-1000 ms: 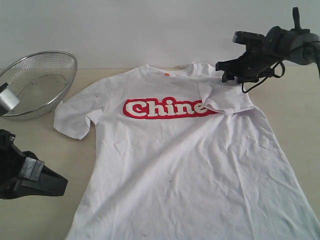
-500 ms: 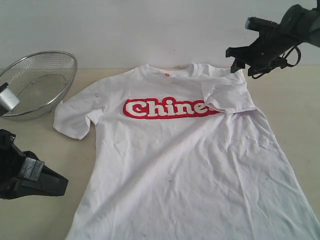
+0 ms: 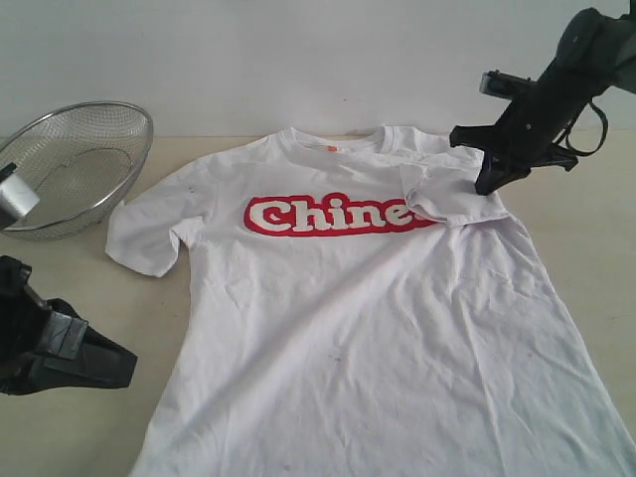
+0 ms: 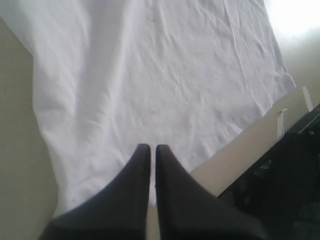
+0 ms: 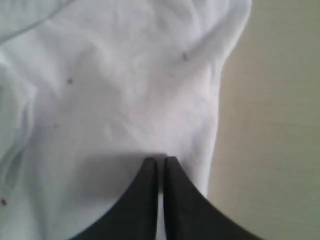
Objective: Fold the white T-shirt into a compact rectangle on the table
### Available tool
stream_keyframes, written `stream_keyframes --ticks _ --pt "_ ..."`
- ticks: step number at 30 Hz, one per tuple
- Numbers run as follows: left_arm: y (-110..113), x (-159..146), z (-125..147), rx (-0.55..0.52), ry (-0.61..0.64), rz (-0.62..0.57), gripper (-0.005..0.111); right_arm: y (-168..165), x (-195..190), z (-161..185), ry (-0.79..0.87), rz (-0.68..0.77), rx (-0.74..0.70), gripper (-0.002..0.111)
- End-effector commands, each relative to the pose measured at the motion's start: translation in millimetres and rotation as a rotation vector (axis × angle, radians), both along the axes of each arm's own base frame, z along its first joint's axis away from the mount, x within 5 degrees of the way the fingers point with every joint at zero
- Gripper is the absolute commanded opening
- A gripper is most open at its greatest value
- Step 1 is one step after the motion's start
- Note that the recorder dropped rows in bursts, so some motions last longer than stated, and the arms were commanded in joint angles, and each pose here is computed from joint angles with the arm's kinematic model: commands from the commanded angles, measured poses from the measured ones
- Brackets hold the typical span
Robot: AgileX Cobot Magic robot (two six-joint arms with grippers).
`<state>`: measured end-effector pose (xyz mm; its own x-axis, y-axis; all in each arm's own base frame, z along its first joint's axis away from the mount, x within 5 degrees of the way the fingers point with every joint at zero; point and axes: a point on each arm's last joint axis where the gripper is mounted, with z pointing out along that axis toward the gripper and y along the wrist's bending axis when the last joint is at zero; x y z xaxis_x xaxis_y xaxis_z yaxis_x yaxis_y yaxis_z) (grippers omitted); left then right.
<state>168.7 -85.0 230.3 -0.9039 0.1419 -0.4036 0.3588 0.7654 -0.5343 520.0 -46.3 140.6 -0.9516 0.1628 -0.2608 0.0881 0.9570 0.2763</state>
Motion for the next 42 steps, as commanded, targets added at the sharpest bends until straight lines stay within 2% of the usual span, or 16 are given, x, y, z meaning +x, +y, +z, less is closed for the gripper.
stream_keyframes --ticks 1,7,10,13,18,21,22,24,27,42 --pt "-1.3 0.7 1.4 -0.017 -0.002 -0.003 0.004 -3.3 -0.3 -15.0 0.032 -0.010 -0.018 0.000" --pt "-1.5 0.3 1.4 -0.018 0.000 -0.006 0.004 -6.5 -0.7 -28.8 0.061 -0.012 -0.052 0.000" --pt "-1.7 -0.2 1.4 -0.020 0.005 -0.010 0.004 -14.8 -2.4 -16.7 0.057 -0.022 -0.142 0.000" --pt "-1.7 -0.2 1.4 -0.020 0.005 -0.010 0.004 -15.2 -3.0 -10.0 0.050 -0.025 -0.147 0.000" --pt "-2.2 -1.9 1.4 -0.023 0.014 -0.029 0.004 -10.7 -2.6 28.6 -0.046 -0.033 -0.106 0.000" --pt "-2.3 -2.1 1.4 -0.024 0.016 -0.030 0.004 15.1 3.1 58.1 -0.184 -0.003 0.069 0.000" --pt "-2.1 -1.6 1.4 -0.022 0.012 -0.026 0.004 23.7 5.5 59.1 -0.208 0.008 0.071 0.000" --pt "-2.0 -1.4 1.4 -0.022 0.010 -0.024 0.004 57.0 13.9 34.7 -0.214 0.061 0.026 0.000" --pt "-2.2 -1.7 1.4 -0.023 0.013 -0.027 0.004 71.5 18.1 14.7 -0.200 0.048 -0.019 0.000" --pt "-2.1 -2.4 1.2 -0.021 0.017 -0.033 0.004 34.0 14.8 24.8 -0.192 0.012 -0.043 0.000"
